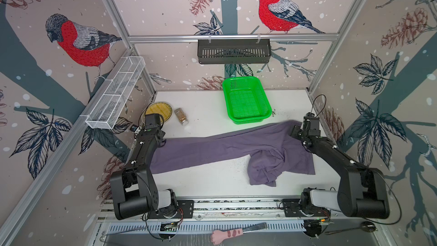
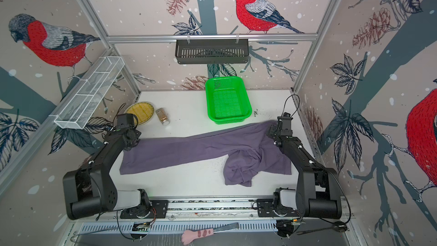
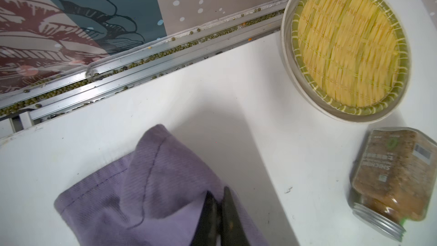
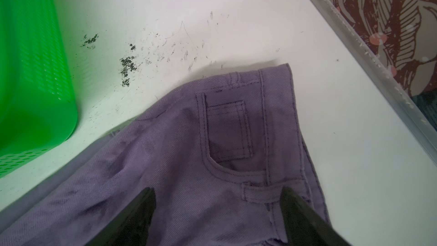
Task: Fold and stack the trousers
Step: Flatten out the trousers at the center of the table.
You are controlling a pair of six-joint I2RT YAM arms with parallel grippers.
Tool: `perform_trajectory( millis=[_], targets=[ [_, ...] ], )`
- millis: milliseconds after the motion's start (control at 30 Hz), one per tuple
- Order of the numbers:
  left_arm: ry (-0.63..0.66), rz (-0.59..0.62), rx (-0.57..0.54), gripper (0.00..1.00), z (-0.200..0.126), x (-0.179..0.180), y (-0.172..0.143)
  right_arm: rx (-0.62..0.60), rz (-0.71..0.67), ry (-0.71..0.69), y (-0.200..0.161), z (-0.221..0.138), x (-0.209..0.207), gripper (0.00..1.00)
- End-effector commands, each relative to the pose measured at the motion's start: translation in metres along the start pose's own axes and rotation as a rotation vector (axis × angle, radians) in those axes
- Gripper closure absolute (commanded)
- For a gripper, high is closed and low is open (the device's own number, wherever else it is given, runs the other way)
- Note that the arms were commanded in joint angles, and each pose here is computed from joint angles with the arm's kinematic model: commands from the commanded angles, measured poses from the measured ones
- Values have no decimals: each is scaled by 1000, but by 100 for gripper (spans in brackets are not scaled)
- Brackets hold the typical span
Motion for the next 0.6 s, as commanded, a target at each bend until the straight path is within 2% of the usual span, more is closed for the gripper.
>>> perform_trajectory(
  millis=[0, 200, 367, 567],
  targets=[
    [44, 18, -17, 100, 10, -3, 9, -38, 21, -2, 12, 7, 4, 15],
    [51, 48, 16, 100, 28, -13, 10, -20, 25, -26, 25, 31, 3, 17],
    [49, 71, 24, 97, 36, -19, 12, 35, 19, -25, 20, 53, 4, 19],
    [12, 106, 25, 94, 41, -27, 15, 61, 33, -18, 24, 75, 8, 28]
  ],
)
Point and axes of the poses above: each gripper's point midway between its finger pads, its own z axis out along the fingers, its own x axis along the line the jaws close on, y = z × x, the point moved 8 cm from there along -z, back along the fingers, and after that the axes turned 10 degrees about z, right-handed, at the moved point
